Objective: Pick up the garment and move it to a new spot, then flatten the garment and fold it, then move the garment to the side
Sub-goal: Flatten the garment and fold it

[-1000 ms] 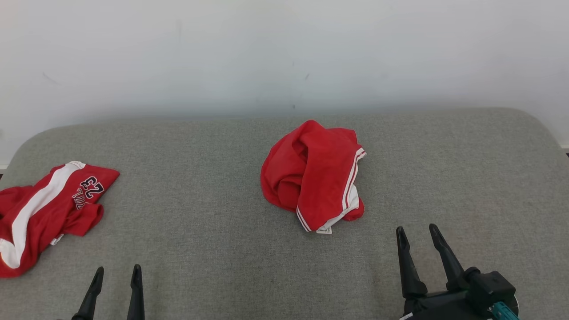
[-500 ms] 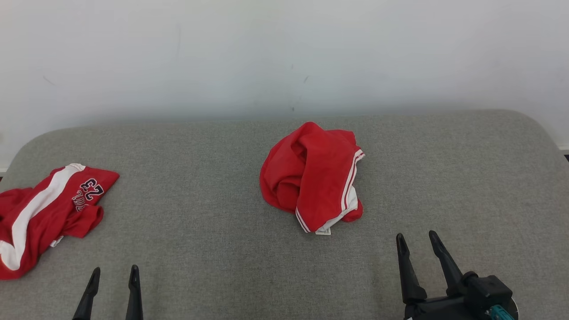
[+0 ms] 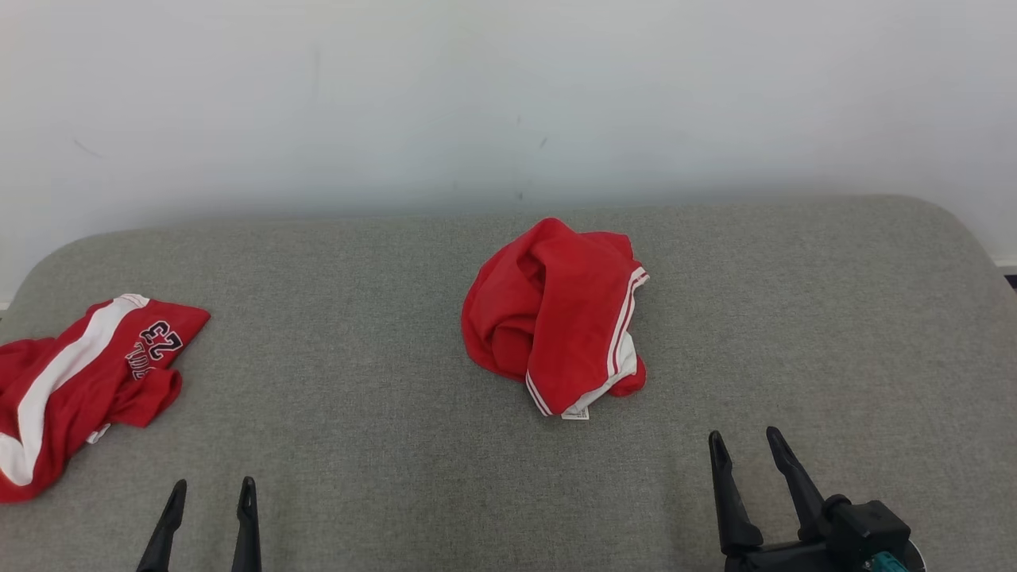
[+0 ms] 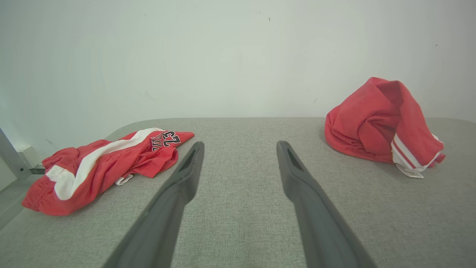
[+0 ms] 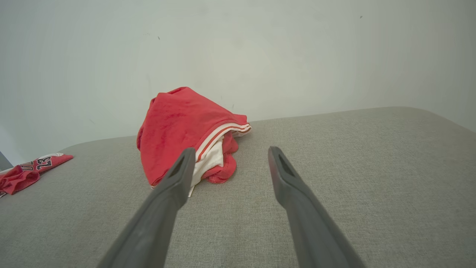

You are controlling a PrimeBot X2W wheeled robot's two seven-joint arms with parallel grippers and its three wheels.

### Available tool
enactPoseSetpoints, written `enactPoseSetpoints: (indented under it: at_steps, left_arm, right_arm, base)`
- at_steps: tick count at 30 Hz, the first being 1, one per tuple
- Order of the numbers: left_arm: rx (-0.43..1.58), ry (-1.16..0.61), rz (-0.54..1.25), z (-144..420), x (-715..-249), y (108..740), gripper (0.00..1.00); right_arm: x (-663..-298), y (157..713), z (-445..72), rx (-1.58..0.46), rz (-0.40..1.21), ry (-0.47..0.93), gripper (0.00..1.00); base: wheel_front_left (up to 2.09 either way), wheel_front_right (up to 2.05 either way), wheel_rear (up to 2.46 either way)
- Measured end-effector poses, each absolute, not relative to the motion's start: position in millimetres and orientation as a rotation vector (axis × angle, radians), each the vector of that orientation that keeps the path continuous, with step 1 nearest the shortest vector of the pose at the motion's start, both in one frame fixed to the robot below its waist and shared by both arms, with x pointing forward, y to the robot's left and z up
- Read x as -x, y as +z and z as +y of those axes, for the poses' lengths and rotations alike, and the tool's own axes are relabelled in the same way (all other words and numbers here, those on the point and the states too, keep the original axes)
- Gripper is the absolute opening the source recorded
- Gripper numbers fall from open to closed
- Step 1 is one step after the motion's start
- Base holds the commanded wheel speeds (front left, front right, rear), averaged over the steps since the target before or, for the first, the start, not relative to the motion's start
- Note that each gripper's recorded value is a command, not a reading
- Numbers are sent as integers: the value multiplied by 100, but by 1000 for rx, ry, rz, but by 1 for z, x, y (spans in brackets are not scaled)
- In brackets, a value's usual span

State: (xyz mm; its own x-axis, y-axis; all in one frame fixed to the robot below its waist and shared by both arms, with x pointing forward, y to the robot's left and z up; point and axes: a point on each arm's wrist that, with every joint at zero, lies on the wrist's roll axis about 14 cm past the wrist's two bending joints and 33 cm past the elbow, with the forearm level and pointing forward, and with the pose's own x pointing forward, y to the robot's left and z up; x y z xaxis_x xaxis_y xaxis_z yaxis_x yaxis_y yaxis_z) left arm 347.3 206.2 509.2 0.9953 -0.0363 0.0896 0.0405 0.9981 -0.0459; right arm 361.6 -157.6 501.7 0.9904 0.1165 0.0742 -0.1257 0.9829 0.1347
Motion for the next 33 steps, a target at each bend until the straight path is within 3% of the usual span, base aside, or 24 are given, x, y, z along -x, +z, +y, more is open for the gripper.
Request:
enactPoseSetpoints:
  at_steps: [33]
  left_arm:
    - [32,-37,-83,207,-347,508,100]
  right_arm:
    - [-361,494,-155,-142,-42,127,100]
  base:
    - [0,0,0]
